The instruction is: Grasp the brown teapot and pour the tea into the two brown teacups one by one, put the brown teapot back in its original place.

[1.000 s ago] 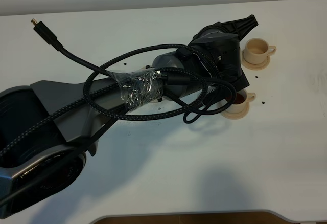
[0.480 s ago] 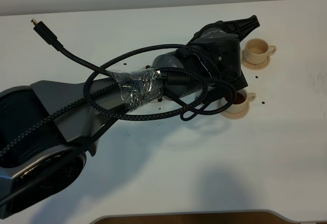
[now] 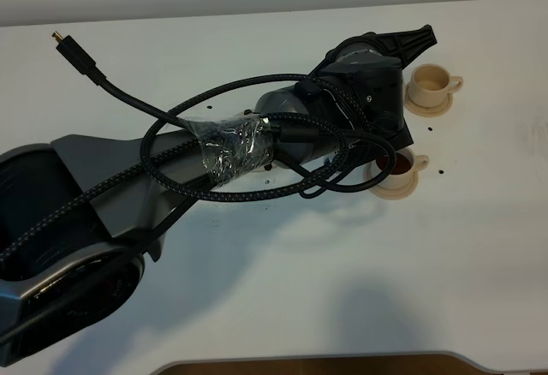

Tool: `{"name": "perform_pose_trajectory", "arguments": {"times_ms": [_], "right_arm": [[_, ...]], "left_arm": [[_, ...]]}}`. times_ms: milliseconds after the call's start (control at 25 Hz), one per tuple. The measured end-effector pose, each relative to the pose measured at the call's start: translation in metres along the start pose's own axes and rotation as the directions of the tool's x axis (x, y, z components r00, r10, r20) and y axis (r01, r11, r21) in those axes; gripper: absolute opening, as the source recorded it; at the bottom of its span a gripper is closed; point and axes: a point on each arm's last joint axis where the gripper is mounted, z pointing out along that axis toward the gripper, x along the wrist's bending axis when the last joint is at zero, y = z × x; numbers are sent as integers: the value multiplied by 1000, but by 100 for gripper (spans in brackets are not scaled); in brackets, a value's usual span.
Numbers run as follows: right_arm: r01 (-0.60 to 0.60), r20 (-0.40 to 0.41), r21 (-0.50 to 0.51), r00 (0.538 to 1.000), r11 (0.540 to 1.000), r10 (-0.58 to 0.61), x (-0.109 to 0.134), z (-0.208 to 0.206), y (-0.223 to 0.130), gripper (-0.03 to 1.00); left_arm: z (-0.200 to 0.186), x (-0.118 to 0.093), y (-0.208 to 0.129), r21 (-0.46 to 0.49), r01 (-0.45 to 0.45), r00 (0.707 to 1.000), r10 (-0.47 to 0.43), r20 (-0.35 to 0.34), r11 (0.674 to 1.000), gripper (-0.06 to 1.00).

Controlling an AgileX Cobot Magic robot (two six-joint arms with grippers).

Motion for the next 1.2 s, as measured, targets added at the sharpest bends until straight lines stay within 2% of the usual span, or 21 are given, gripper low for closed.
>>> {"name": "perform_pose_trajectory", "arguments": {"times_ms": [360, 560, 720, 960, 1120, 1200], "right_arm": [[-1, 0, 0, 1000, 1000, 1, 0, 0, 0, 44], [-1, 0, 0, 1000, 1000, 1, 0, 0, 0, 44], [-1, 0, 0, 1000, 1000, 1, 0, 0, 0, 44], [0, 0, 0, 1000, 1000, 0, 0, 0, 0, 44], [0, 0, 0, 1000, 1000, 0, 0, 0, 0, 44], [0, 0, 0, 1000, 1000, 0, 0, 0, 0, 44]], "left_arm": [[0, 0, 3, -31, 23, 1000, -24, -4, 999, 13], [0, -4, 6, -67, 84, 996, -81, 48, 994, 13], [0, -9, 8, -62, 164, 982, -157, 107, 984, 13], [2, -15, 11, -93, 336, 931, -316, 180, 937, 13], [0, -20, 8, -112, 469, 868, -433, 244, 876, 13], [-4, -22, 5, -113, 545, 821, -501, 274, 831, 13]]}}
